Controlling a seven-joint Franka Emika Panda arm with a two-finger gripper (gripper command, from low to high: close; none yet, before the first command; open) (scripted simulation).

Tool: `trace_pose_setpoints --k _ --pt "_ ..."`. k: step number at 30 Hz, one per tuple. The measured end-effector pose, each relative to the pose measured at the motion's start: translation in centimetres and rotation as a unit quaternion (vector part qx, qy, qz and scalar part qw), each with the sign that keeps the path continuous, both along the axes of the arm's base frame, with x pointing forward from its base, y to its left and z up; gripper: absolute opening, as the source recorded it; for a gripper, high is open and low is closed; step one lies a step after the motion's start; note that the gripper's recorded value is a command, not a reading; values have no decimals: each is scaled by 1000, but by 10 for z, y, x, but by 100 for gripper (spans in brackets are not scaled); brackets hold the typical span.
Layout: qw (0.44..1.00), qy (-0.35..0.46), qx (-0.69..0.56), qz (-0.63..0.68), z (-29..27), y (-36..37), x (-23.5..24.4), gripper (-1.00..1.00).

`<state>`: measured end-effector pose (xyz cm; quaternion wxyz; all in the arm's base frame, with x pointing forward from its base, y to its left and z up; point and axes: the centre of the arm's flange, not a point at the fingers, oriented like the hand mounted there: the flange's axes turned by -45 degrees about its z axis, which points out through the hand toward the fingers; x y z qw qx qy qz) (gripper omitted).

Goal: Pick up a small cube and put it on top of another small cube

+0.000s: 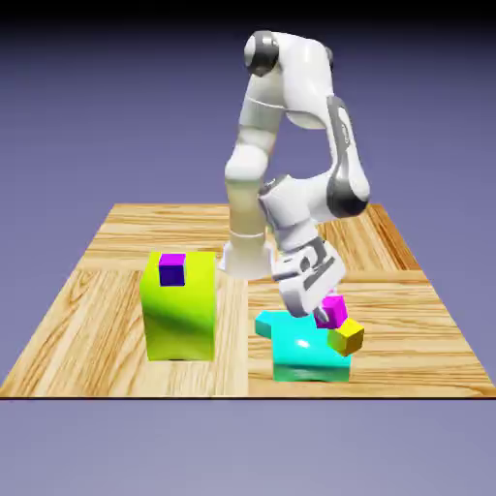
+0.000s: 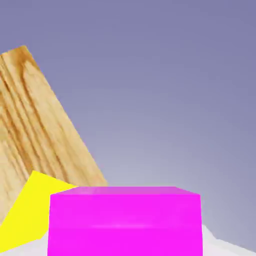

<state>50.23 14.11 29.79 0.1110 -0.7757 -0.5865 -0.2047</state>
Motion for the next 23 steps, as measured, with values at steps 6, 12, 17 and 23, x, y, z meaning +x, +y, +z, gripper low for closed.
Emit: trace_pose_setpoints --k 6,12,17,23 --pt "966 -16 -76 247 19 31 7 -100" --pt "872 -3 -147 466 41 53 6 -100" --pt "850 -3 -149 505 11 60 3 -100" --pt "851 -4 -148 505 -13 61 1 100"
